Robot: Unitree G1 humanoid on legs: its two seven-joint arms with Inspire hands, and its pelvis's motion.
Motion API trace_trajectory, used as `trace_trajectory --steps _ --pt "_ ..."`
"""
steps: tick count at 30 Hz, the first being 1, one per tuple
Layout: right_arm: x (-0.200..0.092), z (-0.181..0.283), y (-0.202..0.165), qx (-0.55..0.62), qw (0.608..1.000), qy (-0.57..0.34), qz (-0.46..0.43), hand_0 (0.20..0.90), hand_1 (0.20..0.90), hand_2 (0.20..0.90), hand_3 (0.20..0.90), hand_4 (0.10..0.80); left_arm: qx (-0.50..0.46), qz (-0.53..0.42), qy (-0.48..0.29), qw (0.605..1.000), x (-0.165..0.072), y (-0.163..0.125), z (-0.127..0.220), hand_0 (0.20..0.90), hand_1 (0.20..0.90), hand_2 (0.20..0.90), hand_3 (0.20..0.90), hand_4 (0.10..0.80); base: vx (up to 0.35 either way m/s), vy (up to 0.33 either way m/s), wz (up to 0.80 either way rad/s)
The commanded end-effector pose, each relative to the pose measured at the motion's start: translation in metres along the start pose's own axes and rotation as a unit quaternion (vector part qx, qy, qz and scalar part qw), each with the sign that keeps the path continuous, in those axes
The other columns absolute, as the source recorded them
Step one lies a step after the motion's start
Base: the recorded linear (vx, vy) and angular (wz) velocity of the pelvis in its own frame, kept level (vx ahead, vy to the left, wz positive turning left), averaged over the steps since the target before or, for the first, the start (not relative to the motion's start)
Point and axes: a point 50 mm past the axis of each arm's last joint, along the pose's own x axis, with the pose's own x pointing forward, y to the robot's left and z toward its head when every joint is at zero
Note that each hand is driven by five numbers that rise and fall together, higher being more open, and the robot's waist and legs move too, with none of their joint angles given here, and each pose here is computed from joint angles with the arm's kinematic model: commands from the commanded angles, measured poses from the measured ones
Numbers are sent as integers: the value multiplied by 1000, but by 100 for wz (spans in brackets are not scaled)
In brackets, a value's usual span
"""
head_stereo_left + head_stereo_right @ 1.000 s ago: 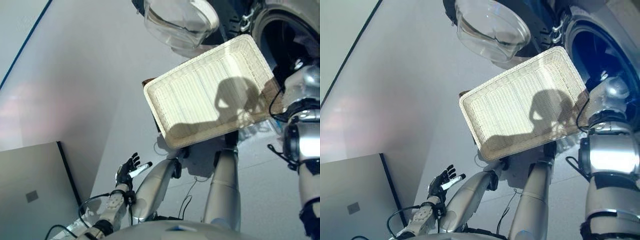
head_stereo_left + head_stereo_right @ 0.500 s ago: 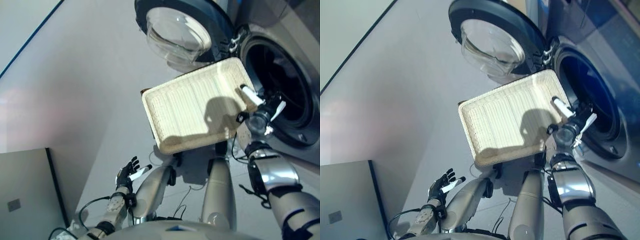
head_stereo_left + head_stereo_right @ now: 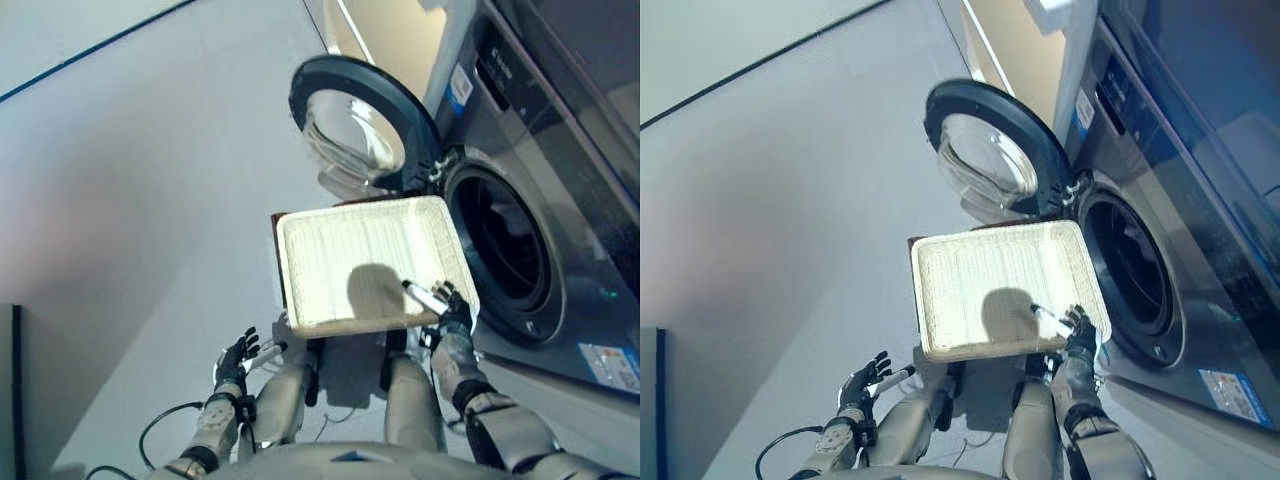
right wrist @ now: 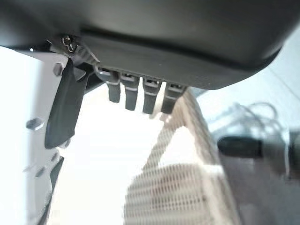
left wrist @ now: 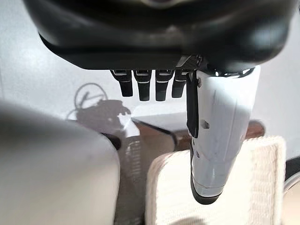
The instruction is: Pick up the clothes and place them into the washing machine
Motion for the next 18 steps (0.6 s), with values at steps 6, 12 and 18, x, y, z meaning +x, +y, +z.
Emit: trace_trajectory --steps 6,12,18 --pt "-9 -20 -12 -33 999 8 29 900 900 900 900 800 42 75 64 994 -11 46 -26 900 900 900 900 800 79 -30 8" --pt "-36 -78 -28 -144 983 96 66 900 900 900 900 800 79 64 127 987 -24 53 -50 900 900 900 900 800 62 -17 1" --pt "-60 -115 -43 -266 946 155 105 900 900 900 900 800 106 35 163 980 -32 52 -65 900 900 900 900 800 -5 -3 2"
